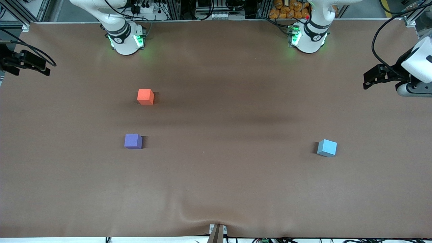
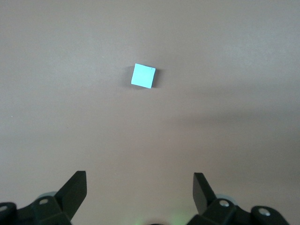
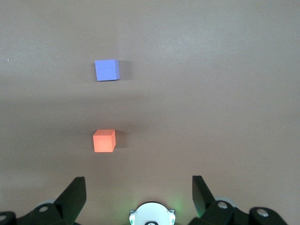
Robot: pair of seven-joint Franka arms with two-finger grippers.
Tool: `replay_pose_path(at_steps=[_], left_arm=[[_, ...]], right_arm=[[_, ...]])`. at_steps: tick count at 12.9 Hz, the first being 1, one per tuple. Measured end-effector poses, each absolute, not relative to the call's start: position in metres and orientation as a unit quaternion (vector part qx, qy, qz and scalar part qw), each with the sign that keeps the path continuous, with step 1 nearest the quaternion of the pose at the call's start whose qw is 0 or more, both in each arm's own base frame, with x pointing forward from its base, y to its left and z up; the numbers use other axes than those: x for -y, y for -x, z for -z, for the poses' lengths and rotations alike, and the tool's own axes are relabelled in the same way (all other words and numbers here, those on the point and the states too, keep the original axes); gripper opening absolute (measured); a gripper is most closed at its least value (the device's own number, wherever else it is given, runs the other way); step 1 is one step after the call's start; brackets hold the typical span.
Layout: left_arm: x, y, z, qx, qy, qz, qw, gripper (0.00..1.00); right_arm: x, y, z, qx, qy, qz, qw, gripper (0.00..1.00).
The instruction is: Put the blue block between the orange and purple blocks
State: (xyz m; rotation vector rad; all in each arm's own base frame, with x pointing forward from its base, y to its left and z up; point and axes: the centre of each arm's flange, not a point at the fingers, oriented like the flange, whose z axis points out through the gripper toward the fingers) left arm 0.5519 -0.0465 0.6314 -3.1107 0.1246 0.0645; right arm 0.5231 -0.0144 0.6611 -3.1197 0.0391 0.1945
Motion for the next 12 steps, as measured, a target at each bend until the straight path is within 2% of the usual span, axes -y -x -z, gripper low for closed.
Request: replay_pose_path(at_steps=[12], left_arm=[[0.0458,-0.5536,-0.6317,-0.040,0.999,-0.015,0.014,1.00]], right_arm=[[0.0151,-0.5230,-0.6610,-0.013,0.998,-0.063,0.008,1.00]])
